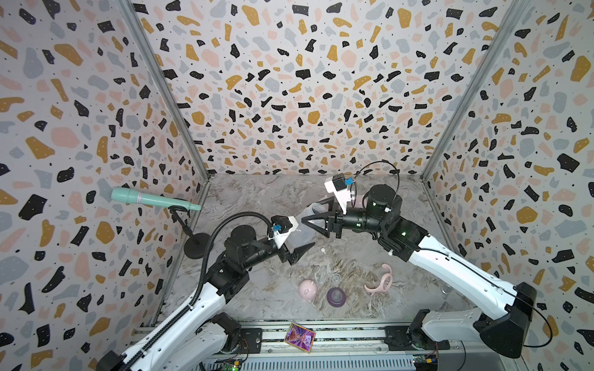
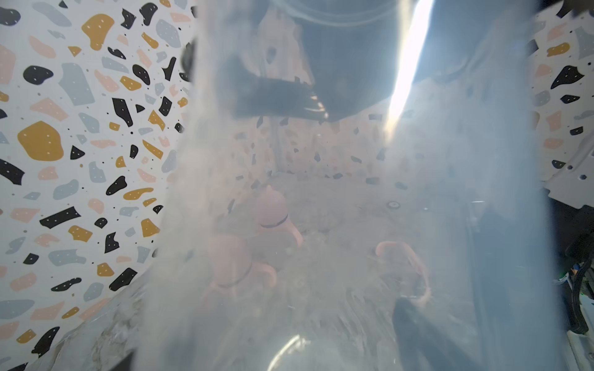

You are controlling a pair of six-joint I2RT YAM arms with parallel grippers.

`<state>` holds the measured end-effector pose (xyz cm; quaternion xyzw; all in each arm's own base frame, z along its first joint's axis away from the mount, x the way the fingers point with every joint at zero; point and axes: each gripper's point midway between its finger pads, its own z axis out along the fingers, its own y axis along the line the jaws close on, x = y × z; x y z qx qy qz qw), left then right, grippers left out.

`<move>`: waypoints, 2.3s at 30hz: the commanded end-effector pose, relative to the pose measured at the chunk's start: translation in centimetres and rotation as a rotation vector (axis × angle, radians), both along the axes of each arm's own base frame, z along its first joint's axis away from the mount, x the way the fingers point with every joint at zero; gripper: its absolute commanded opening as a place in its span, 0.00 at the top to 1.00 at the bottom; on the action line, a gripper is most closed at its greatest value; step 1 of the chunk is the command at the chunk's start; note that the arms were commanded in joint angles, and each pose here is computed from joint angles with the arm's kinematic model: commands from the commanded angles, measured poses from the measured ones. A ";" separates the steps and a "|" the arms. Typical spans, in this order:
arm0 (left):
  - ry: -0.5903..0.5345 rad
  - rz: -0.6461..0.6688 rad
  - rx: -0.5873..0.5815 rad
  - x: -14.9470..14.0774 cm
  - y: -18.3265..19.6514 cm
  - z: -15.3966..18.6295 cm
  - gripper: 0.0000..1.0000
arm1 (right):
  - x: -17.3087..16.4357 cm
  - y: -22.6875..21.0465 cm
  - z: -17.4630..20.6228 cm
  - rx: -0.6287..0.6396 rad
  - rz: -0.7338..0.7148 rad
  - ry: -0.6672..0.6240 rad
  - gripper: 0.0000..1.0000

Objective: Assemble the baby bottles
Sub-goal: Pick up the baby bottle from the center of the board, then pick up the handle at the center of the board.

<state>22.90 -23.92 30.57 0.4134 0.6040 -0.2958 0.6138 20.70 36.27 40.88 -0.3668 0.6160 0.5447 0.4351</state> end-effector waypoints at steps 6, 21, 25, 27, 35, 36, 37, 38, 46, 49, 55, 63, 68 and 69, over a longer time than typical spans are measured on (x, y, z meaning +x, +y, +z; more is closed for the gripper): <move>-0.057 -0.080 -0.149 -1.5 -0.5 5.2 0.11 | -2.2 -0.6 2.7 0.127 0.077 -0.025 0.77; 0.026 -0.032 -0.136 -0.6 -0.3 3.4 0.48 | -1.7 -0.4 0.3 0.034 0.036 0.015 0.41; 0.098 0.091 -0.113 0.7 1.0 1.5 0.53 | -0.1 -2.3 -0.8 -0.102 -0.089 0.029 0.17; 0.118 0.146 -0.115 1.1 1.8 0.7 0.54 | 0.0 -3.5 -1.8 -0.172 -0.131 0.052 0.12; 0.194 0.325 -0.079 2.1 4.5 -2.4 0.57 | -0.9 -8.2 -10.1 -0.458 -0.234 0.226 0.16; 0.204 0.338 -0.067 2.1 4.7 -2.8 0.57 | -1.3 -8.8 -11.9 -0.507 -0.237 0.260 0.18; 0.216 0.350 -0.058 2.1 4.9 -3.1 0.57 | -1.4 -9.6 -13.7 -0.556 -0.254 0.300 0.20; 0.221 0.358 -0.056 2.0 5.1 -3.1 0.58 | -1.4 -10.5 -15.3 -0.599 -0.286 0.341 0.22; 0.230 0.411 -0.051 1.3 6.6 -2.9 0.58 | -2.1 -19.4 -26.2 -0.816 -0.762 0.708 0.46; 0.223 0.401 -0.053 1.2 6.5 -2.5 0.58 | -3.3 -21.2 -28.8 -0.824 -0.861 0.793 0.47; 0.221 0.379 -0.039 1.0 6.2 -2.3 0.58 | -5.6 -22.2 -32.2 -0.785 -0.956 0.918 0.47; 0.222 0.348 -0.055 0.6 5.8 -2.9 0.58 | -7.2 -22.1 -35.7 -0.735 -1.004 1.062 0.41; 0.230 0.341 -0.051 0.5 5.7 -3.6 0.58 | -6.8 -22.3 -36.7 -0.675 -1.052 1.094 0.41; 0.229 0.336 -0.053 0.5 5.6 -3.5 0.58 | -6.6 -22.3 -36.7 -0.658 -1.064 1.093 0.41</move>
